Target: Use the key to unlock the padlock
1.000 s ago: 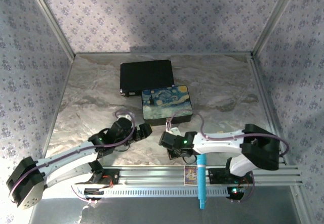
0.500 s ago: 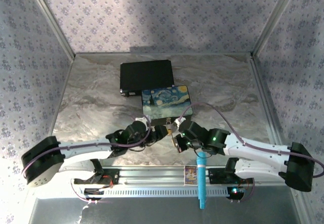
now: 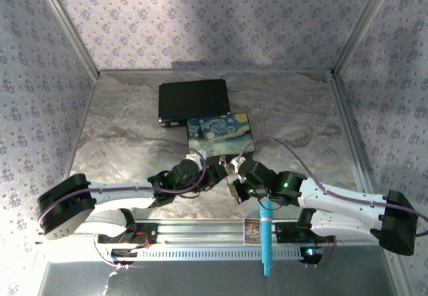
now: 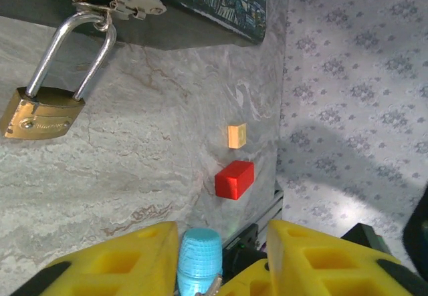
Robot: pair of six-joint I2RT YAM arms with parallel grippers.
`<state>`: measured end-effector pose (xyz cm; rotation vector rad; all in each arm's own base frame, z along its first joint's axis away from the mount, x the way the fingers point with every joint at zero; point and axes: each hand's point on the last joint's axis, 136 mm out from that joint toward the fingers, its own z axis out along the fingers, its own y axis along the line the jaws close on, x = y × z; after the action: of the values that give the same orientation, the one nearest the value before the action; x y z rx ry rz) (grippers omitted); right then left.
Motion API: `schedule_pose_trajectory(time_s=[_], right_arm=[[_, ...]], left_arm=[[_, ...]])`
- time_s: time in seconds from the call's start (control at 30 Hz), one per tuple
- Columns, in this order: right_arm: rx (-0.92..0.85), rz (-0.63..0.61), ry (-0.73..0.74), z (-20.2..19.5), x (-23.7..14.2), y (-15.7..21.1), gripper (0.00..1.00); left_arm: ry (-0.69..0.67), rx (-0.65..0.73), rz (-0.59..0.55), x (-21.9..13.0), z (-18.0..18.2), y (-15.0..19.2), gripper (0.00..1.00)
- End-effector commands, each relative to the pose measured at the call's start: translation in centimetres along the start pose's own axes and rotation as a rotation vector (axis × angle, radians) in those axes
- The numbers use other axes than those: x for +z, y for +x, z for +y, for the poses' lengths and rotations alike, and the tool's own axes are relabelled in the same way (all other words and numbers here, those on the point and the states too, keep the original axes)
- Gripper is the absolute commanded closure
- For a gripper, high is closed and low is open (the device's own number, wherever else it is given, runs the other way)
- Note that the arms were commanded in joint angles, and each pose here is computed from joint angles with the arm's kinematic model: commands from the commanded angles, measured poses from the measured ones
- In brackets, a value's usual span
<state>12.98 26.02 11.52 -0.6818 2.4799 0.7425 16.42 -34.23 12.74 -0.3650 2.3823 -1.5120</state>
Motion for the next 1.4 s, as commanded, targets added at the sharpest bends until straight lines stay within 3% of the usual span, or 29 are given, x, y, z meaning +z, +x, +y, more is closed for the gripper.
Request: schedule_pose_trajectory(time_s=[0.0,0.1,0.33,0.43,0.47,0.5,0.53,0.57,0.63,0.77,0.9,0.93,1.07,1.37], right_arm=[[-0.022,-0.023,-0.016,0.3,-0.4,-0.7,1.00],[-0.019,-0.023,-0.016,0.2,-0.4,-0.8,1.00],[-0.013,-0.044,-0.014,0.0,-0.7,-1.0,1.00],[-0.008,-0.049,-0.014,-0.1,-0.7,-1.1,0.98],[-0.002,-0.054,-0.017,-0.2,-0.7,-1.2,0.90],[0.012,-0.059,-0.020,-0.2,-0.8,-1.3,0.73],[0.033,-0.082,-0.033,-0.2,-1.0,-1.8,0.48],[0.069,-0.122,-0.036,-0.5,-1.3,-2.4,0.31],[0.102,-0.217,-0.077,-0.5,-2.2,-3.6,0.11],[0.169,-0.421,-0.328,1.5,-5.4,-7.2,0.03],[0.179,-0.500,-0.544,3.3,-8.1,-9.5,0.07],[0.174,-0.504,-0.572,3.6,-8.5,-9.8,0.12],[0.155,-0.507,-0.653,4.8,-9.3,-10.0,0.31],[0.113,-0.532,-0.780,7.0,-10.4,-10.4,0.48]], left_arm=[[0.009,0.015,0.031,0.6,-1.0,0.6,0.62],[-0.012,0.043,0.068,1.0,-1.1,1.2,0.62],[-0.058,0.045,0.083,1.5,-0.2,1.6,1.00],[-0.069,0.053,0.075,1.4,0.0,1.5,1.00],[-0.064,0.058,0.066,1.3,-0.2,1.3,1.00],[-0.059,0.061,0.052,1.1,-0.3,1.0,1.00],[-0.045,0.067,0.026,0.7,-0.6,0.5,1.00],[-0.031,0.074,-0.003,0.3,-0.9,-0.1,1.00],[0.016,0.093,-0.055,-0.7,-1.9,-1.4,1.00],[0.136,0.150,-0.107,-2.7,-4.7,-3.1,1.00],[0.243,0.248,-0.120,-4.6,-8.0,-3.2,1.00],[0.275,0.269,-0.125,-5.3,-8.8,-3.1,1.00],[0.391,0.313,-0.165,-7.7,-11.2,-3.2,1.00],[0.528,0.350,-0.163,-9.3,-13.4,-2.1,1.00]])
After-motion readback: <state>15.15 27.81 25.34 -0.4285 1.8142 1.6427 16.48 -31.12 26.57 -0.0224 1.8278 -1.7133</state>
